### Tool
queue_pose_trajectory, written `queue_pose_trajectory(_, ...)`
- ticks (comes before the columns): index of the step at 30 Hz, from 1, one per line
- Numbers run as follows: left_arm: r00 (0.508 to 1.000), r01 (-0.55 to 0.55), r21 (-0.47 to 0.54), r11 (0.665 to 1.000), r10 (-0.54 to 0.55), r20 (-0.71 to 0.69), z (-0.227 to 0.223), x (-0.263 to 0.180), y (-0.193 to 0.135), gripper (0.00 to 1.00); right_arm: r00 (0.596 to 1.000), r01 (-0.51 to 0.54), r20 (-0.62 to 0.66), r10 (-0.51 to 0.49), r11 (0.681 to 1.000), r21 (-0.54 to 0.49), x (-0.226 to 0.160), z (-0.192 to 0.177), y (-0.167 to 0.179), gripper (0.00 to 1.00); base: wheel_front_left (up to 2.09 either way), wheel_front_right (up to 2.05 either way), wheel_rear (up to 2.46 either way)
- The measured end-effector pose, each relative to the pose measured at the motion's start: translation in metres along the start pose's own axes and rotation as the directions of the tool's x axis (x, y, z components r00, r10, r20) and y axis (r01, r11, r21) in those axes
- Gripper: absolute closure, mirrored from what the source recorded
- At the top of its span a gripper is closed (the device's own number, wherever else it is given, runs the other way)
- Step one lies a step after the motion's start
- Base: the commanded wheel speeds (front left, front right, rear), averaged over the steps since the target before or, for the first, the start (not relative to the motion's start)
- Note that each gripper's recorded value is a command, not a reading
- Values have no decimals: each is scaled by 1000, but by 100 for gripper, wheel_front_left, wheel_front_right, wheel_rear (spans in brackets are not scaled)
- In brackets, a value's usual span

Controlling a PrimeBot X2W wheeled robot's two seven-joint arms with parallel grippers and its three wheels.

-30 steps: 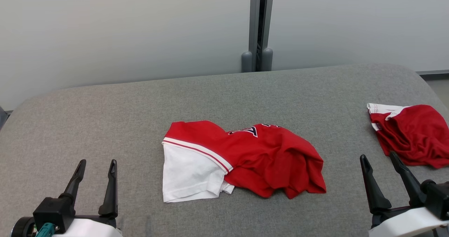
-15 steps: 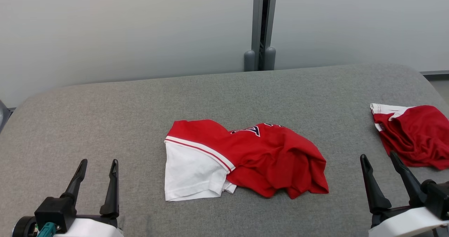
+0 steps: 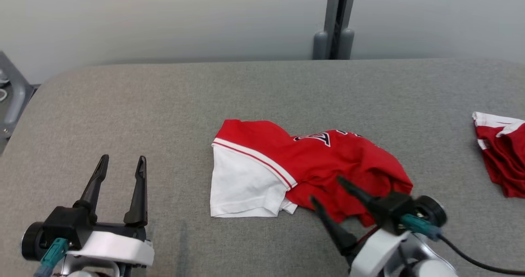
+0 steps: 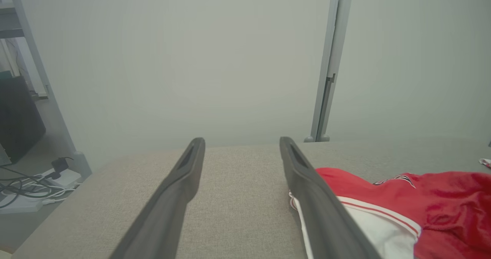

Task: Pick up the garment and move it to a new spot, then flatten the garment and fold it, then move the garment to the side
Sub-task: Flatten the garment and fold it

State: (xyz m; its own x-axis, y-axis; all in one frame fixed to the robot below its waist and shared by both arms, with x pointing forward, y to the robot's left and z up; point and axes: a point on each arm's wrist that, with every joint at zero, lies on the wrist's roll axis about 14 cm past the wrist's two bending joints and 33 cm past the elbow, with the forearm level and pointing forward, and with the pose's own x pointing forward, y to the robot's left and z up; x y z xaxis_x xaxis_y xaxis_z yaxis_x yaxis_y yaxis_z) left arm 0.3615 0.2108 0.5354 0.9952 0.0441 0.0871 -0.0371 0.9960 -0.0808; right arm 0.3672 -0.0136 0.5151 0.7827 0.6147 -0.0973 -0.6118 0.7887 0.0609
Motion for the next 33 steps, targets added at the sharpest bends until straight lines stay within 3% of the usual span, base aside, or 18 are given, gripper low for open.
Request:
queue_pose_trajectory(3, 1000, -15, -10, 1000, 15, -1, -4, 6, 3, 0, 985, -150, -95, 147, 989, -16, 25, -25, 30, 0, 0, 0, 0)
queue_pose_trajectory(7, 999, -38, -15, 999, 37, -12, -13, 15, 10, 0, 935, -297, -211, 285, 954, -26, 50, -59, 56, 0, 0, 0, 0)
queue_pose_trajectory(16, 994, -98, -10, 995, 97, -48, -34, 28, 30, 0, 813, -481, -399, 424, 875, -52, 89, -121, 81, 0, 0, 0, 0)
queue_pose_trajectory(17, 993, -107, -6, 994, 107, -48, -34, 28, 33, 0, 798, -498, -423, 430, 865, -60, 91, -128, 82, 22, 0, 0, 0)
queue_pose_trajectory(19, 992, -119, -6, 993, 119, -53, -36, 29, 37, 0, 779, -525, -437, 449, 849, -64, 96, -131, 89, 99, 0, 0, 0)
queue_pose_trajectory(26, 990, -138, 2, 990, 138, -28, -30, 32, 43, 0, 782, -552, -379, 495, 832, -52, 106, -114, 103, 100, 0, 0, 0)
queue_pose_trajectory(33, 992, -124, -4, 992, 124, -1, -23, 33, 38, 0, 821, -570, -72, 566, 813, -118, 130, -9, 126, 100, 0, 0, 0)
